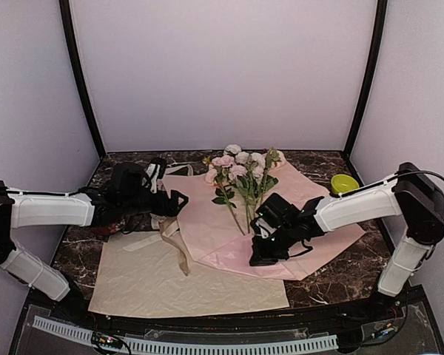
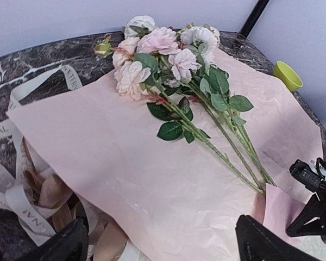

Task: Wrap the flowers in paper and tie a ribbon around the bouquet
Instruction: Pick up the one-fourth-folded wrapping paper from the center of the board.

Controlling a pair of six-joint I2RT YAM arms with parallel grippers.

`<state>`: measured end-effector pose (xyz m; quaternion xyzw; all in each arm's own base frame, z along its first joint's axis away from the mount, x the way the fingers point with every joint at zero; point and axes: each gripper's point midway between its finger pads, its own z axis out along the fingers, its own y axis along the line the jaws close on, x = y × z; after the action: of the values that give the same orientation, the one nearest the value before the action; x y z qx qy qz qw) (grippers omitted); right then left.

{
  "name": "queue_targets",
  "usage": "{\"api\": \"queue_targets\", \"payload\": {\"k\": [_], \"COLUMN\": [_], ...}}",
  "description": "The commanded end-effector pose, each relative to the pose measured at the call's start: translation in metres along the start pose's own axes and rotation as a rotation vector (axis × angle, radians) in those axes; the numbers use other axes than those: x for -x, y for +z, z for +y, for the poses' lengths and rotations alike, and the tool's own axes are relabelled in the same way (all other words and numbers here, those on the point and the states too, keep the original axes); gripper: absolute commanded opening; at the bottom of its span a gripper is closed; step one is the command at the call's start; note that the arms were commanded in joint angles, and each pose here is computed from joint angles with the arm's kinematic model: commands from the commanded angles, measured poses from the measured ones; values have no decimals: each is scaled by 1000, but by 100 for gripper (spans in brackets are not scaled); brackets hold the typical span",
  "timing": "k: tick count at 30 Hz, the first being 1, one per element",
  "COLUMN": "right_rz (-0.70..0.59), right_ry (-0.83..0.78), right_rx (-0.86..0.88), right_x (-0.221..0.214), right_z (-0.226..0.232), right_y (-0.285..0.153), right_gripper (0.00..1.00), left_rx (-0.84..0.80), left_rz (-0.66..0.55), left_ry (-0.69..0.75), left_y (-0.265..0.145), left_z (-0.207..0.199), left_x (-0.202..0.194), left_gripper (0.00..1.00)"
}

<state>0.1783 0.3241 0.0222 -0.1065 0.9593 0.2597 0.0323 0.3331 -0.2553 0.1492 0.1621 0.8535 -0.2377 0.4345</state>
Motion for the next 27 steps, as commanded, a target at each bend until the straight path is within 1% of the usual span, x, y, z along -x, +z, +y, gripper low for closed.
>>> {"api": "queue_targets", "payload": {"k": [1,3,4,5,8,9,10,17,22,23,25,27], "right_rz": [-61,-75,-77,-78,-66,-59,-54,-1,4,6,4,5], "right_ry": [-151,-173,-172,-171,-165,-164,-160,-125,-116,-116,-118,-118], "right_rx": [-5,39,51,54,7,-4,-11,-23,-23,-23,-16,-19], "right_x": [19,25,27,29,31,31,30,22,19,18,19,18], "right_z": [38,55,59,61,52,49,46,35,32,32,34,33], "right_y": [-6,-5,-4,-3,9,13,16,35,36,37,36,36], "right_gripper": [0,1,1,1,0,0,0,0,0,0,0,0], "left_rx": [23,70,71,68,69,88,94,136,136,155,189,183], "left_rz": [-45,54,93,127,184,183,179,201,275,299,324,317], "left_ry": [-36,-34,-39,-50,-111,-141,-152,-191,-201,-204,-212,-212], "left_y": [2,13,19,24,33,34,34,33,44,46,48,48], "left_z": [8,16,17,17,19,30,32,40,42,45,51,50], "left_x": [-4,-15,-20,-25,-41,-41,-42,-53,-73,-79,-84,-82], "left_gripper": [83,64,58,54,50,50,50,50,50,48,40,34]}}
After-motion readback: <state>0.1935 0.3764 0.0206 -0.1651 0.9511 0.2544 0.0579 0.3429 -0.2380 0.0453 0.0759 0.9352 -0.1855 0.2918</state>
